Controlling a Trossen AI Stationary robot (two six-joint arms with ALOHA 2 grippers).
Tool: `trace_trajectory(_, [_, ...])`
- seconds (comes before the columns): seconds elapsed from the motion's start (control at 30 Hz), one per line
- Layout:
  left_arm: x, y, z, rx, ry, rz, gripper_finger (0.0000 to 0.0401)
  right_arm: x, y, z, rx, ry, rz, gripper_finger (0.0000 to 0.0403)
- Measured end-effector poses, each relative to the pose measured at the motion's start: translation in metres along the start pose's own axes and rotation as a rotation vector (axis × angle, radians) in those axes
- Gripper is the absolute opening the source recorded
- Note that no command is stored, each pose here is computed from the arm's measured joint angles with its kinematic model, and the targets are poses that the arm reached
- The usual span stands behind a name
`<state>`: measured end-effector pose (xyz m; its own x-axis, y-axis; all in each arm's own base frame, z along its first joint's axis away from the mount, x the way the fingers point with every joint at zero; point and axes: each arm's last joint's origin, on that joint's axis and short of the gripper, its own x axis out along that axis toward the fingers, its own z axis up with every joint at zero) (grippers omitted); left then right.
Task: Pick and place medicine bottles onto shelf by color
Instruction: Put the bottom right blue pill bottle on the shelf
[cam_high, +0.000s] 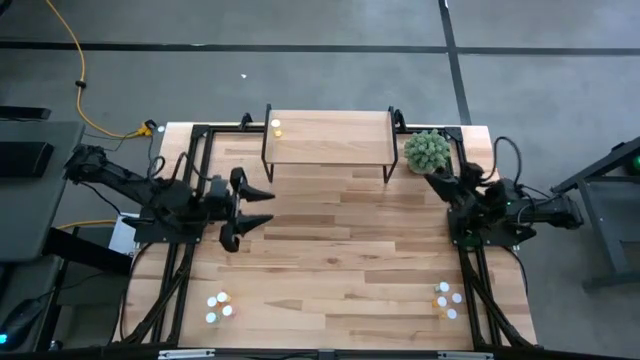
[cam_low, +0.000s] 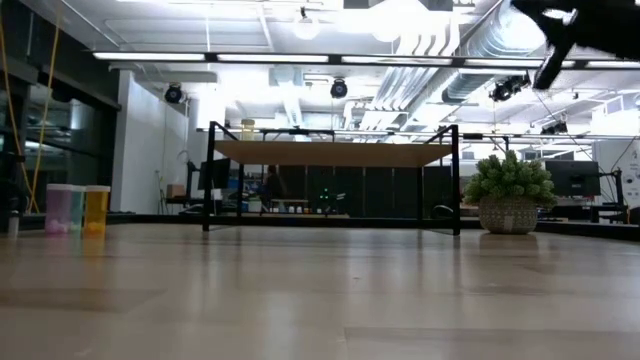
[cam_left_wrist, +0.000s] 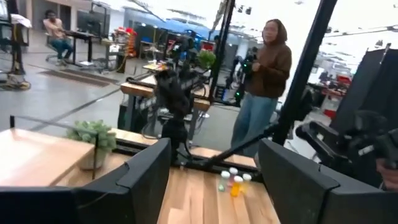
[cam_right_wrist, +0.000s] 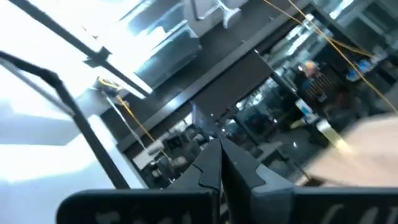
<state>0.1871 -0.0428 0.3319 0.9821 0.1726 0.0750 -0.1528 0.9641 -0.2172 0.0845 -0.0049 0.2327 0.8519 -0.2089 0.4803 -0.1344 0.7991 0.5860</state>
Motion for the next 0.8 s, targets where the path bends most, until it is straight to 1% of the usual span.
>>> trace_trajectory(0.13, [-0.013,0.001,-0.02,-0.059,-0.097,0.001,0.0207,0.017,0.014,0.009,-0.132,0.059,0.033,0.0])
trace_trajectory(0.23, [-0.021,0.004,-0.031,-0.056,-0.112,0.003,0.0171,0.032,0.025,0.013,-0.197,0.11,0.061,0.0])
trace_trajectory(0.33, [-0.027,0.006,-0.037,-0.047,-0.106,0.003,0.0119,0.049,0.031,0.011,-0.211,0.171,0.066,0.0])
trace_trajectory(0.4, [-0.03,0.007,-0.038,-0.033,-0.103,-0.003,0.0075,0.06,0.037,0.01,-0.199,0.209,0.082,0.0])
trace_trajectory(0.47, [-0.032,0.007,-0.035,-0.014,-0.112,-0.031,0.0028,0.07,0.04,0.008,-0.195,0.238,0.084,0.0])
trace_trajectory(0.5, [-0.033,0.007,-0.034,-0.009,-0.118,-0.047,0.0014,0.075,0.042,0.007,-0.196,0.247,0.079,0.0])
trace_trajectory(0.57, [-0.036,0.008,-0.031,-0.004,-0.127,-0.065,0.001,0.085,0.045,0.007,-0.19,0.255,0.064,0.0])
trace_trajectory(0.7, [-0.042,0.013,-0.028,0.008,-0.114,-0.072,0.0002,0.103,0.053,0.011,-0.118,0.268,0.047,0.0001])
trace_trajectory(0.8, [-0.046,0.016,-0.028,-0.01,-0.092,-0.092,0.0001,0.116,0.06,0.013,-0.137,0.364,0.012,0.0003])
